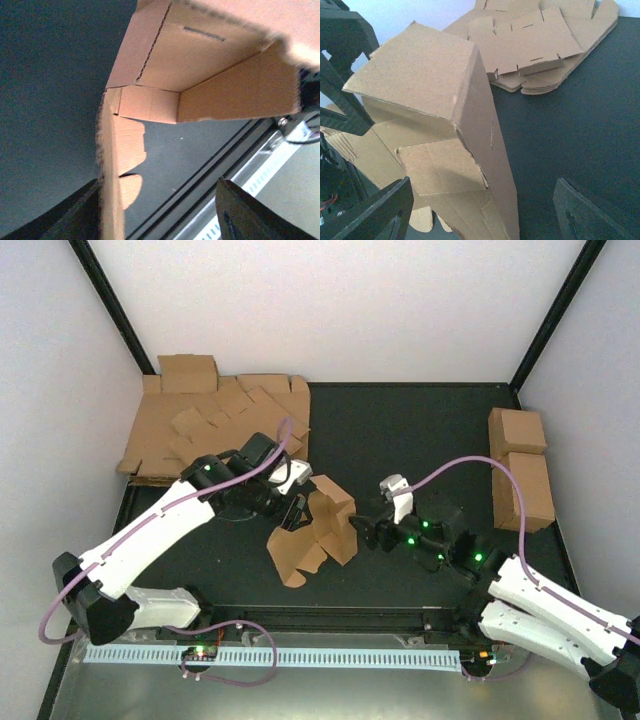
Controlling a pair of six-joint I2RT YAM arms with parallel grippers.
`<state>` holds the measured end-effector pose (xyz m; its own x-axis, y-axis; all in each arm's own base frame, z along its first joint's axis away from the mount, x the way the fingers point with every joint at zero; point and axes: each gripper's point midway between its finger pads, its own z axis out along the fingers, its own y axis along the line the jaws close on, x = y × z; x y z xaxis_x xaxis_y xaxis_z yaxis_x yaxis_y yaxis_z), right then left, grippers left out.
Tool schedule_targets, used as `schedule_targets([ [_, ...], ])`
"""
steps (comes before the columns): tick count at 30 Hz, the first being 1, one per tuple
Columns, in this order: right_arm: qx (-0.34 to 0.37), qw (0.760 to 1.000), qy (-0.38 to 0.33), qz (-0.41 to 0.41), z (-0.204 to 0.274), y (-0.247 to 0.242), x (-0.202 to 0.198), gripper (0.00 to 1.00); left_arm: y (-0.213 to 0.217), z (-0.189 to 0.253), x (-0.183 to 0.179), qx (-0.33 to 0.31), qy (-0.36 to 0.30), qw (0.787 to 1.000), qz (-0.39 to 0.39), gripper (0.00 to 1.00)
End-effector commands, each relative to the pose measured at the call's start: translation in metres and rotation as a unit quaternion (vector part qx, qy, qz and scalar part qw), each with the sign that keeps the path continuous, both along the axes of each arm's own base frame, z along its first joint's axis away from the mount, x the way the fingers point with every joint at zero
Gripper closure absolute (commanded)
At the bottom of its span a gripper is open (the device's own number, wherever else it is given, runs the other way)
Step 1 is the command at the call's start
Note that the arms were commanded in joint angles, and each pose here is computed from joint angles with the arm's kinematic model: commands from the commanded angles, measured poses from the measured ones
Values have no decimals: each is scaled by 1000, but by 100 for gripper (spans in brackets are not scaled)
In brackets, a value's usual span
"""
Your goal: Fold the paper box
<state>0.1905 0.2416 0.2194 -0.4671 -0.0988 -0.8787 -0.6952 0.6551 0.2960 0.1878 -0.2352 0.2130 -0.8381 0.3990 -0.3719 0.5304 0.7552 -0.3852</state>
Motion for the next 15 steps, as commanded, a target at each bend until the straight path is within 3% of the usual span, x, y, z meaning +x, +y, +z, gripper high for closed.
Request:
schedule_targets([
  [1, 33, 999, -22, -14, 17, 2, 8, 20, -6, 29, 4, -52, -42, 998, -1, 35],
  [6, 44, 998, -30, -19, 20, 3, 11, 20, -6, 45, 11, -96, -82, 992, 15, 33],
  [12, 44, 998, -27, -19, 18, 9, 15, 21, -8, 49, 16, -133, -108, 985, 21, 37],
  [15, 48, 998, -27, -15, 18, 12, 15, 21, 8, 50, 28, -136, -106, 983, 65, 43],
])
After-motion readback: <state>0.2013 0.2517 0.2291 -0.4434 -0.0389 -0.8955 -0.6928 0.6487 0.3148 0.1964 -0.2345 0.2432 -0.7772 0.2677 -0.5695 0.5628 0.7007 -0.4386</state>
